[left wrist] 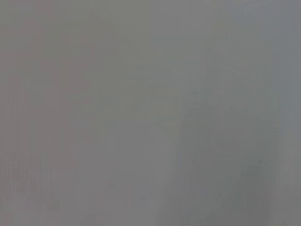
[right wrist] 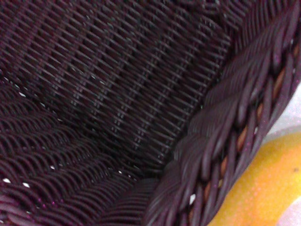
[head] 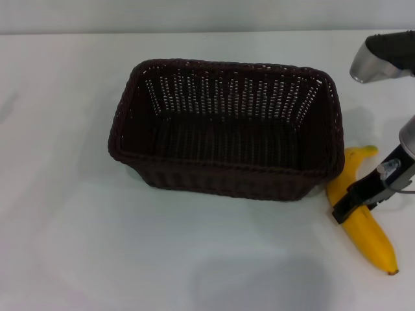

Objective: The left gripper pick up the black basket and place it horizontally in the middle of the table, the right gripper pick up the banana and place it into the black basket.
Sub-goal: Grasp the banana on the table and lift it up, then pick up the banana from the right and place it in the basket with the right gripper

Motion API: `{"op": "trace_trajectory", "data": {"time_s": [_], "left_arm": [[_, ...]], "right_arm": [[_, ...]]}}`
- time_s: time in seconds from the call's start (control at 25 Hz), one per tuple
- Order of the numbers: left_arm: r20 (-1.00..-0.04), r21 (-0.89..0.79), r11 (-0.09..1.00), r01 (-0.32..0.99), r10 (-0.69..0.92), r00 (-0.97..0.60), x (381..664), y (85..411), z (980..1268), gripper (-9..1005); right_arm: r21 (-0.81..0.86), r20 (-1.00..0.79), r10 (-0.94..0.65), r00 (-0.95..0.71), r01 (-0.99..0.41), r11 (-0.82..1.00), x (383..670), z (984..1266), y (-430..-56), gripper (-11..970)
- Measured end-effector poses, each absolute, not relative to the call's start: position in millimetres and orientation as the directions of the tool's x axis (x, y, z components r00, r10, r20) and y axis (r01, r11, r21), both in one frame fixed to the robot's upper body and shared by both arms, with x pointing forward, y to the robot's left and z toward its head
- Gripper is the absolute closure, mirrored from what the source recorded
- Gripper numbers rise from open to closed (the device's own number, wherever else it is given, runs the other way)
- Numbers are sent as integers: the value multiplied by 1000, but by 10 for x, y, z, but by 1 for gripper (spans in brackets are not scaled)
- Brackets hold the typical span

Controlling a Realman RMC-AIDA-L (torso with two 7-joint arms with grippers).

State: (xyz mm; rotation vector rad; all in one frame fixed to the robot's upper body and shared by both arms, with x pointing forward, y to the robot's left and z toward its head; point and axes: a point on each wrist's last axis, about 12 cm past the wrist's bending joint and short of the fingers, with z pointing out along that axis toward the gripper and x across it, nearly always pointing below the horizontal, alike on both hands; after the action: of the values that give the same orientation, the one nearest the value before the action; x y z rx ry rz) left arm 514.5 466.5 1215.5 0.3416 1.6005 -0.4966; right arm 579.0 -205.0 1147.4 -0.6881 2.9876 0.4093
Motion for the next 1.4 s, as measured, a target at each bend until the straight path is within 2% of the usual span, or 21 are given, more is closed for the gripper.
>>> {"op": "trace_trajectory", "data": {"time_s": [0.4,0.6,0.84,1.0,1.16,1.4], "left_arm": [[-993,-112,859,499,-76,-93,5140,4668,12153,381],[-993,-114,863,492,-80,-90,5118,4688,12149,381],[-992,-120,870,479,-92,-80,5096,4702,12136,381],[-992,-127,870,476,-99,-85,5079,4697,12108,381],[-990,-137,871,472,-109,-87,5064,4696,12089,381],[-989,-149,872,466,-124,-85,5045,4677,12048,381]], "right_arm": [[191,-128,-428,-895,-445,875,5815,11520,-2121,430],[156,-137,-400,-906,-419,895,5862,11590,-2357,471],[92,-298,-321,-899,-362,928,6008,12013,-2944,476],[65,-456,-308,-835,-376,924,6065,12345,-3096,475],[38,-644,-351,-680,-487,873,6077,12684,-2862,475],[36,-766,-436,-473,-709,704,6090,12786,-2211,476]]}}
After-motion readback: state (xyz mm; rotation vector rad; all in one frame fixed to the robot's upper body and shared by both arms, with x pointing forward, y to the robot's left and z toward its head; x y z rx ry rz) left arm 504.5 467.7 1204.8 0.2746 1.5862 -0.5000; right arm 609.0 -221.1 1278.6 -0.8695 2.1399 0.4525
